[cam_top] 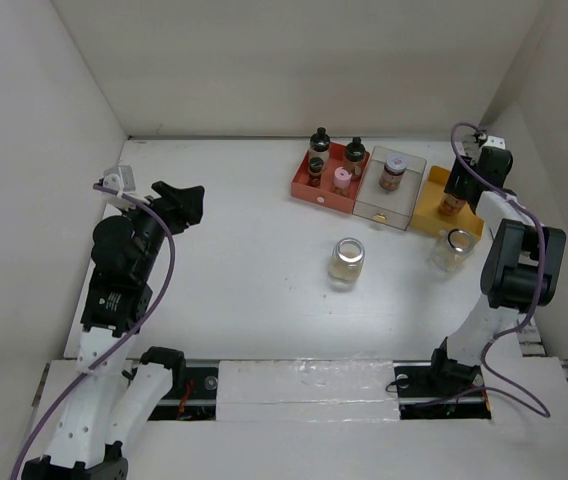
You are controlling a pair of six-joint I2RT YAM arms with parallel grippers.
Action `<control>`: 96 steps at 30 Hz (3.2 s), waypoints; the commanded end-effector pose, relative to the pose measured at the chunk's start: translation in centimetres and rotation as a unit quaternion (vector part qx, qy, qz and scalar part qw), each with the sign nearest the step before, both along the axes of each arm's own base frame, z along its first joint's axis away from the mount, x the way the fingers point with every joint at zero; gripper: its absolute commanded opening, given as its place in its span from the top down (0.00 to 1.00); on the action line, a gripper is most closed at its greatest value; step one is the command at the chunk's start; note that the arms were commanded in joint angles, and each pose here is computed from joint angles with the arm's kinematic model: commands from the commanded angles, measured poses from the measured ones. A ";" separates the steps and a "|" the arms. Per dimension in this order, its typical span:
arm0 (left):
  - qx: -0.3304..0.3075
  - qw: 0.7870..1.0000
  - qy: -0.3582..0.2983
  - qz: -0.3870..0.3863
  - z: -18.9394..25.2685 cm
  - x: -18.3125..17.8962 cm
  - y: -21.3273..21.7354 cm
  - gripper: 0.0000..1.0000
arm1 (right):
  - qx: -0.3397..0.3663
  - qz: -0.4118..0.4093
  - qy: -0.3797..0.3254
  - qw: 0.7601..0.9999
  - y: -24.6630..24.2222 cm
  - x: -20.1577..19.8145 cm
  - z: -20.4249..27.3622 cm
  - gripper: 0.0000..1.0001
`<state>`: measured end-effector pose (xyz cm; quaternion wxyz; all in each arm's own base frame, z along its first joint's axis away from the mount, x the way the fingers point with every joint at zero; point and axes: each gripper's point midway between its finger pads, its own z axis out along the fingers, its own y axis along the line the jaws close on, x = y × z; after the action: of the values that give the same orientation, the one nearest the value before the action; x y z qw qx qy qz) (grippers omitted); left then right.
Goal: Organize the condiment bottles
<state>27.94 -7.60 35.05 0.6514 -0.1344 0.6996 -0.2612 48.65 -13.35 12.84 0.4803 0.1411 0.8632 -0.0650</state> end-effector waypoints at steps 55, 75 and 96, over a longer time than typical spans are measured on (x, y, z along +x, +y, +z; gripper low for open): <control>-0.006 1.000 -0.020 -0.022 0.5 0.2 -0.8 0.31 | 0.009 0.424 0.028 0.905 34.1 -19.6 1.9 0.00; -0.006 0.999 -0.020 -0.027 0.5 0.2 -1.0 0.31 | -0.039 0.357 0.034 0.932 32.4 -17.8 1.0 0.00; -0.006 0.999 -0.020 -0.027 0.5 0.2 -1.0 0.31 | -0.040 0.337 -0.097 0.936 31.2 -14.5 9.7 0.37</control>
<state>28.23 -8.39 34.28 0.6402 -0.1215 0.7076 -0.2732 30.68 18.68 13.18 0.4404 -0.2117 0.8689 0.0791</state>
